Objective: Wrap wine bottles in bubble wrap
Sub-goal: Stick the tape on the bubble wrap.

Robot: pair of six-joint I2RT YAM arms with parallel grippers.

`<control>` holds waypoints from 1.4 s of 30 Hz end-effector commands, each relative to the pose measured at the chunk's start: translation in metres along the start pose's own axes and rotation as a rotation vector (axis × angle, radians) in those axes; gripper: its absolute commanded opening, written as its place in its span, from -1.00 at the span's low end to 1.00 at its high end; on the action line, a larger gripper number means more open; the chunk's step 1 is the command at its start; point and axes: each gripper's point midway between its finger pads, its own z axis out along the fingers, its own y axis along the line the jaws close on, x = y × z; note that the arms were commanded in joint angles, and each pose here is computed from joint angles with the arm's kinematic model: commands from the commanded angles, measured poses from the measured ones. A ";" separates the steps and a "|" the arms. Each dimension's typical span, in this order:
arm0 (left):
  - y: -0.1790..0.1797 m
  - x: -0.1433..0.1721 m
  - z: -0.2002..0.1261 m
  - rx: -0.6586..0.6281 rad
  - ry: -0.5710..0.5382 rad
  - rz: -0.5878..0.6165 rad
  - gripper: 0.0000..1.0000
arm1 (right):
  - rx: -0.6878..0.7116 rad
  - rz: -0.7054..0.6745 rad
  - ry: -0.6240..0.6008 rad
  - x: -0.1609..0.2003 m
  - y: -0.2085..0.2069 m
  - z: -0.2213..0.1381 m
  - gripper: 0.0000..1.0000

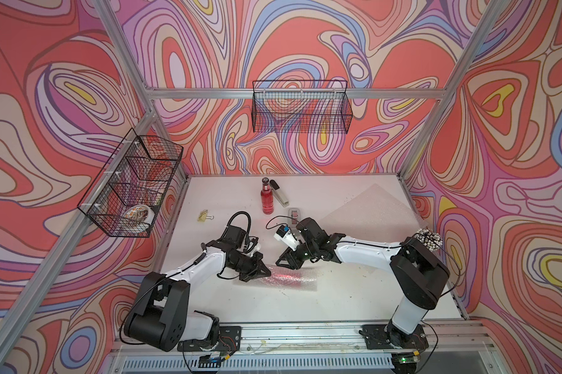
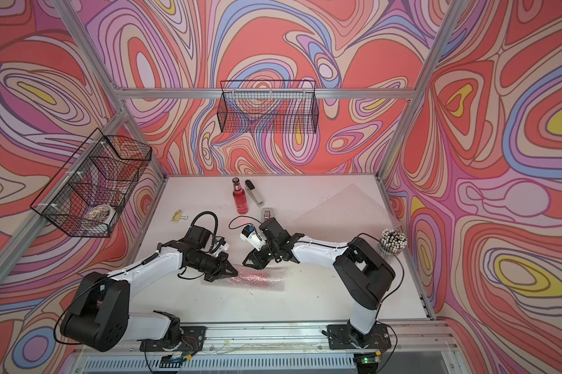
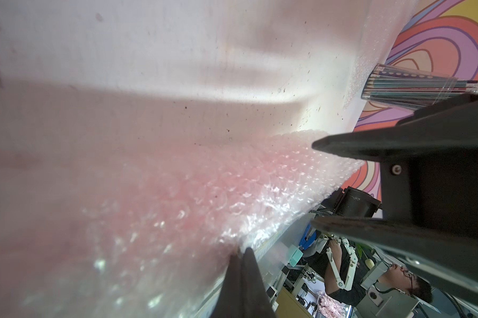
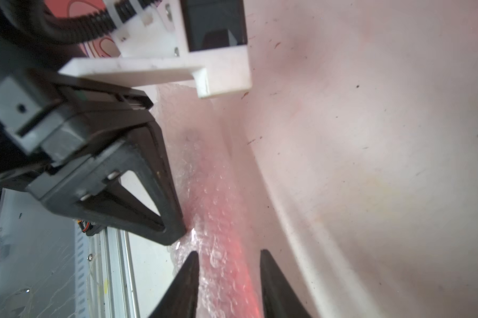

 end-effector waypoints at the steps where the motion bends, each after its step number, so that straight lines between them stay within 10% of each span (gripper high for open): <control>1: 0.021 0.012 0.003 -0.079 0.028 -0.059 -1.00 | -0.031 0.043 0.012 -0.002 0.000 0.010 -0.23; 23: 0.030 0.012 0.007 -0.122 0.036 -0.063 -1.00 | -0.100 0.052 0.017 -0.006 0.015 0.022 0.04; 42: 0.030 0.015 0.006 -0.135 0.037 -0.066 -1.00 | -0.019 0.180 0.120 0.025 -0.012 0.043 -0.26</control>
